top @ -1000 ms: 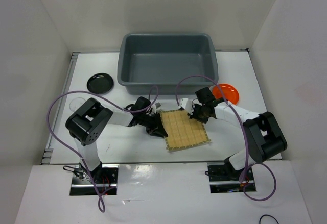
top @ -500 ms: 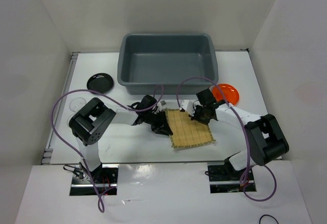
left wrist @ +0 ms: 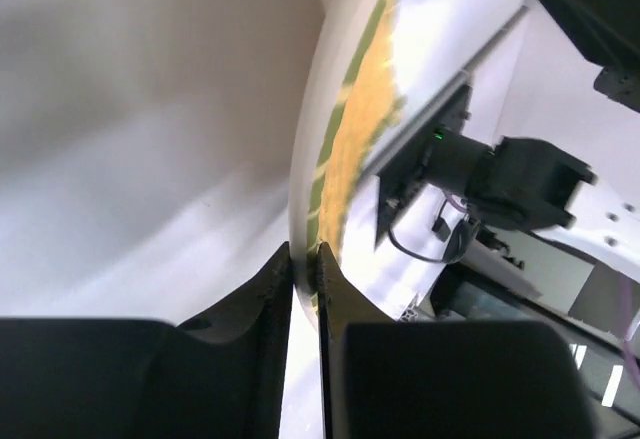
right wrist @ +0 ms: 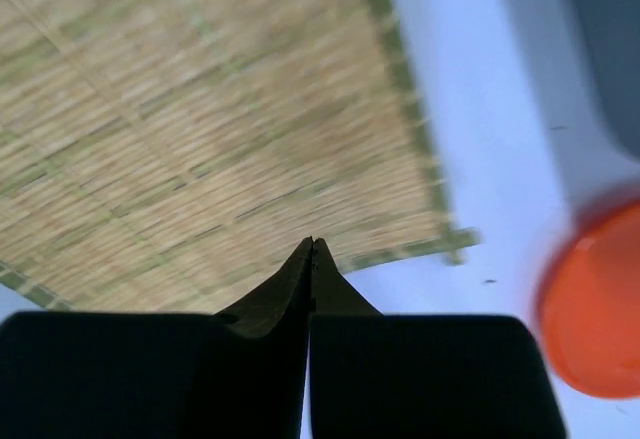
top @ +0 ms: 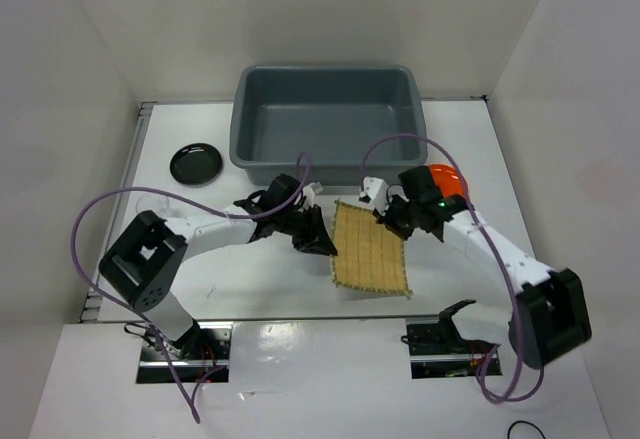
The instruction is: Place the mixed dishes into the plastic bin
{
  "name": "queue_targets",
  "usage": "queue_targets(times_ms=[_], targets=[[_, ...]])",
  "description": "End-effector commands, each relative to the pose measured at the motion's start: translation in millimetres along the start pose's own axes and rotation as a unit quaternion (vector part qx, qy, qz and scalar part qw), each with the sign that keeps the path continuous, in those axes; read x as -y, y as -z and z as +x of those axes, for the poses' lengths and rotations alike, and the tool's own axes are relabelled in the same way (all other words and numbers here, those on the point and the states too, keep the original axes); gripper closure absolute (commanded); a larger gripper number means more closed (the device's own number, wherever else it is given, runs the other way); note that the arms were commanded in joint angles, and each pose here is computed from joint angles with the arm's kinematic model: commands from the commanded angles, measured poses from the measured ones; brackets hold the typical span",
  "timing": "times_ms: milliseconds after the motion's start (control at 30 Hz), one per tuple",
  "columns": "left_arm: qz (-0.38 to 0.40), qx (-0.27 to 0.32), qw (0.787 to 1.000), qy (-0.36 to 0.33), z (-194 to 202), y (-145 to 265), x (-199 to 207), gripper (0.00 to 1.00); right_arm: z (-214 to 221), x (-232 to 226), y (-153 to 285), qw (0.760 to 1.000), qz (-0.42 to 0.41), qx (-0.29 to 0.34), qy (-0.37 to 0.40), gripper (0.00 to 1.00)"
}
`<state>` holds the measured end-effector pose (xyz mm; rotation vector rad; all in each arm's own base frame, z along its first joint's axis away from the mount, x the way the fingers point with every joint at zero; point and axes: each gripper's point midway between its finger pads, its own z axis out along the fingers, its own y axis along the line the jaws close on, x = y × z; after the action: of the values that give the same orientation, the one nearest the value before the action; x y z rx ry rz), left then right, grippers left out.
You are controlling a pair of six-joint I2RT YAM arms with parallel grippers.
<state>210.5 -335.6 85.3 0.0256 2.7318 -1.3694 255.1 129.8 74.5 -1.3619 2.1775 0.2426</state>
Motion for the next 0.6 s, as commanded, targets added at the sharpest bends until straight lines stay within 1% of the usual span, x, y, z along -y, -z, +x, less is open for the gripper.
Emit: queue_targets(times_ms=[0,100,133,167,200,233,333,367,433,467,567], targets=[[0.022,0.018,0.998,-0.063,-6,31,45,1.0,-41,1,50,0.996,0.031,0.086,-0.019,1.0],[0.033,0.021,0.996,-0.076,-7,43,62,1.0,-37,5,68,0.991,0.078,0.105,-0.04,1.0],[0.042,0.02,0.996,-0.081,-5,47,67,1.0,-45,11,86,0.984,0.111,0.132,-0.04,1.0],[0.051,0.02,0.995,-0.086,-4,52,75,1.0,-46,11,91,0.981,0.124,0.143,-0.048,1.0],[0.047,0.017,0.995,-0.082,-2,52,73,1.0,-45,11,97,0.978,0.134,0.151,-0.058,1.0],[0.051,0.02,0.995,-0.086,-2,55,76,1.0,-51,21,116,0.964,0.182,0.182,-0.062,1.0],[0.059,0.032,0.993,-0.092,-8,66,88,1.0,-53,27,142,0.943,0.232,0.223,-0.085,1.0],[0.062,0.028,0.993,-0.092,-7,66,89,1.0,-53,31,150,0.936,0.251,0.23,-0.092,1.0],[0.072,0.039,0.993,-0.089,-16,74,96,1.0,-50,36,160,0.923,0.28,0.243,-0.106,1.0],[0.076,0.042,0.992,-0.094,-19,76,102,1.0,-44,42,163,0.914,0.305,0.24,-0.118,1.0],[0.071,0.043,0.992,-0.092,-21,80,102,1.0,-40,46,164,0.907,0.32,0.242,-0.129,1.0]])
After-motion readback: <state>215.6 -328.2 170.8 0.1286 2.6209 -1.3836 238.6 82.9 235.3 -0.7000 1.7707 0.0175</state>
